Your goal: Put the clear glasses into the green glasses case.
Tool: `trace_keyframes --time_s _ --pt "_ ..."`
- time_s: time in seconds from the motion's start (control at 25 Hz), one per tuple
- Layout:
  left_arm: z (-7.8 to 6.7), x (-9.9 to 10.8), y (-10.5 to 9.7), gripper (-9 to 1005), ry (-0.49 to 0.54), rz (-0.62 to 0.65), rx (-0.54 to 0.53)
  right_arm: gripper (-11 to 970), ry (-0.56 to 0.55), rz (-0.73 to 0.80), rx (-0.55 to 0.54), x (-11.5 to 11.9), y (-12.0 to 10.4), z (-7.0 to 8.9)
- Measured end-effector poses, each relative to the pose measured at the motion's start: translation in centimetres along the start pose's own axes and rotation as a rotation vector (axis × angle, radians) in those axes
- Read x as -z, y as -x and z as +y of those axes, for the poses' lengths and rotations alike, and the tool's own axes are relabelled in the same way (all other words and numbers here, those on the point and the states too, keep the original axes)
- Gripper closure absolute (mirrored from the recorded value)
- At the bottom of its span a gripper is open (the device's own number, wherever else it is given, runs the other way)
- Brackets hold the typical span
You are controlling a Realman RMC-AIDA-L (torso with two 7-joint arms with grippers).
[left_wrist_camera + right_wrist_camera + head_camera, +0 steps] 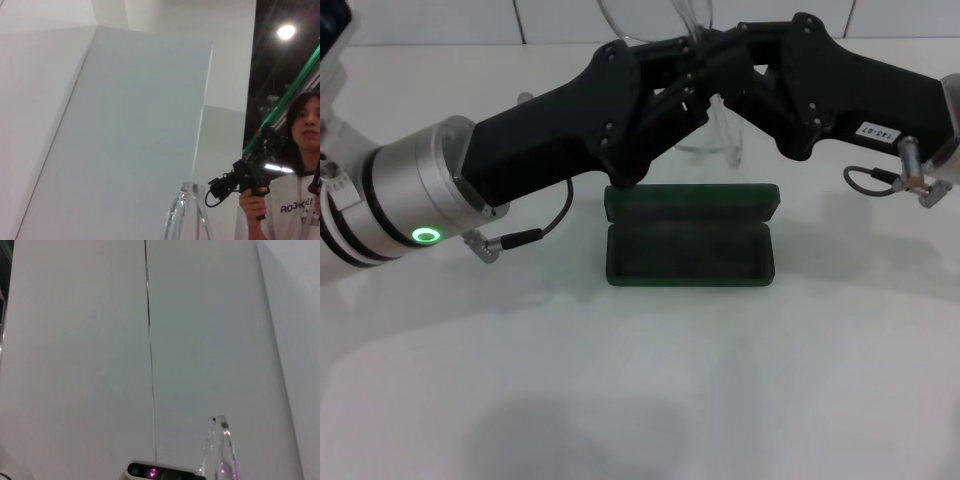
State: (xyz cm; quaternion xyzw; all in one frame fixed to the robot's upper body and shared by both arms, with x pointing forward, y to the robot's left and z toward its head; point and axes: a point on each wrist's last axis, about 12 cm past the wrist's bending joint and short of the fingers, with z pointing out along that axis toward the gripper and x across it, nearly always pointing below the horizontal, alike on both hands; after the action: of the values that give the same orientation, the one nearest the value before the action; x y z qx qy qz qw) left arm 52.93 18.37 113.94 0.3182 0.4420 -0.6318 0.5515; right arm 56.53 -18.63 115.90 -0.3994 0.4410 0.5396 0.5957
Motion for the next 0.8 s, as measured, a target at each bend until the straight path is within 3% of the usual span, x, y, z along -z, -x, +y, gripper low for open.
trace_keyframes --time_s 0.8 --pt "-0.1 0.5 0.0 849 0.019 -0.009 0.000 885 -0.080 -0.039 0.018 1.2 0.4 -0.4"
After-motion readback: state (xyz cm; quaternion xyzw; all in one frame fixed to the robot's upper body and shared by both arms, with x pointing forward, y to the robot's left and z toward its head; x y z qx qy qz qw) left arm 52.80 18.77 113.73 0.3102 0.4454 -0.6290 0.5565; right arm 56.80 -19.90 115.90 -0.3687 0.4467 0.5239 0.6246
